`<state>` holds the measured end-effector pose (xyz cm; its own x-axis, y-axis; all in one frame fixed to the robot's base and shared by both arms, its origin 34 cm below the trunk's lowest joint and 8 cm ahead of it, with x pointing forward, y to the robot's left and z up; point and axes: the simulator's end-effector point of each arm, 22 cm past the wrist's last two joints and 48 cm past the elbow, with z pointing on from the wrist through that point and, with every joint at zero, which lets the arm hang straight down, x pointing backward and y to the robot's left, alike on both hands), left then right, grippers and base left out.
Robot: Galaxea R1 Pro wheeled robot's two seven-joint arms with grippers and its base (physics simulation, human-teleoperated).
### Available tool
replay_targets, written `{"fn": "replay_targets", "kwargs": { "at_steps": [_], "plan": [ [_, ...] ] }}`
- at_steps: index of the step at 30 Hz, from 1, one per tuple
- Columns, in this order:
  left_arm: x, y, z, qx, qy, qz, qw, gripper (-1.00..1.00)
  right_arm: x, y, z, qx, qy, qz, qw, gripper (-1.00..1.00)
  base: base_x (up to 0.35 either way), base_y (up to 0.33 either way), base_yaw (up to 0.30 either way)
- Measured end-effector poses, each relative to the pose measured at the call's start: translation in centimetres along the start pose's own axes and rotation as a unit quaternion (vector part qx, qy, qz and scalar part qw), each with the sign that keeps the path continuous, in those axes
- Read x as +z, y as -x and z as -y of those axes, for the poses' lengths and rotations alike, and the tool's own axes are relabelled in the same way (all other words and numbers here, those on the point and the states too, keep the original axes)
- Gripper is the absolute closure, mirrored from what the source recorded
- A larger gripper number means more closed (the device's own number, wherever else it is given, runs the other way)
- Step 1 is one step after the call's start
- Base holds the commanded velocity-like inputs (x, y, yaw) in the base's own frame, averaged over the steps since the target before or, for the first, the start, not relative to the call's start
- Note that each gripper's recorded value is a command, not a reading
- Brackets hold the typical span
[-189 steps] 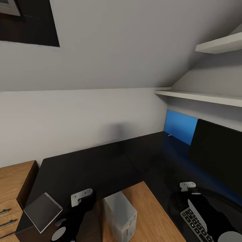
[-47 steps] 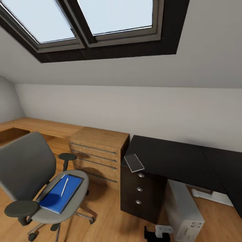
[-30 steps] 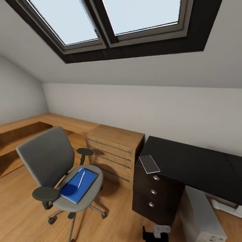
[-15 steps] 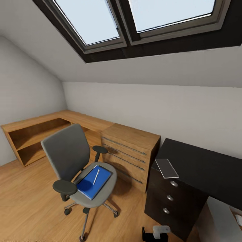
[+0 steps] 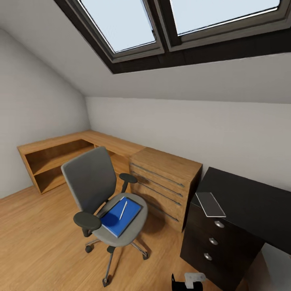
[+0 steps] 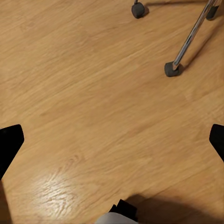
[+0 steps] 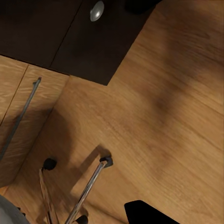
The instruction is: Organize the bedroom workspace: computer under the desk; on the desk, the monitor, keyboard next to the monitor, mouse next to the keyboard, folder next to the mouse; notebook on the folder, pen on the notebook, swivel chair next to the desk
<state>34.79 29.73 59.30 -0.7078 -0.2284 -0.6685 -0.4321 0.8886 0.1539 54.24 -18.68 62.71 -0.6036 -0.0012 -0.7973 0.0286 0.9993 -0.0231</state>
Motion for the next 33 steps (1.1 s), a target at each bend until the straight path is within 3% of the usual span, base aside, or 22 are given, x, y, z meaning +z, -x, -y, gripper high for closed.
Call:
{"fn": "replay_targets", "kwargs": {
  "at_steps": [15,33],
  "plan": [
    [0.0,0.0,0.0,0.0,0.0,0.0,1.0,-1.0,-0.4,-0.8,-0.1,-0.005,0.003,-0.005,1.0,-1.0,0.0,0.0,0.002],
    [0.0,-1.5,-1.0,0.015,0.009,-0.014,0.9998,-1.0,-0.3,-1.4,-0.3,-0.004,0.004,-0.011,0.9999,-1.0,0.0,0.0,0.221]
  ]
}}
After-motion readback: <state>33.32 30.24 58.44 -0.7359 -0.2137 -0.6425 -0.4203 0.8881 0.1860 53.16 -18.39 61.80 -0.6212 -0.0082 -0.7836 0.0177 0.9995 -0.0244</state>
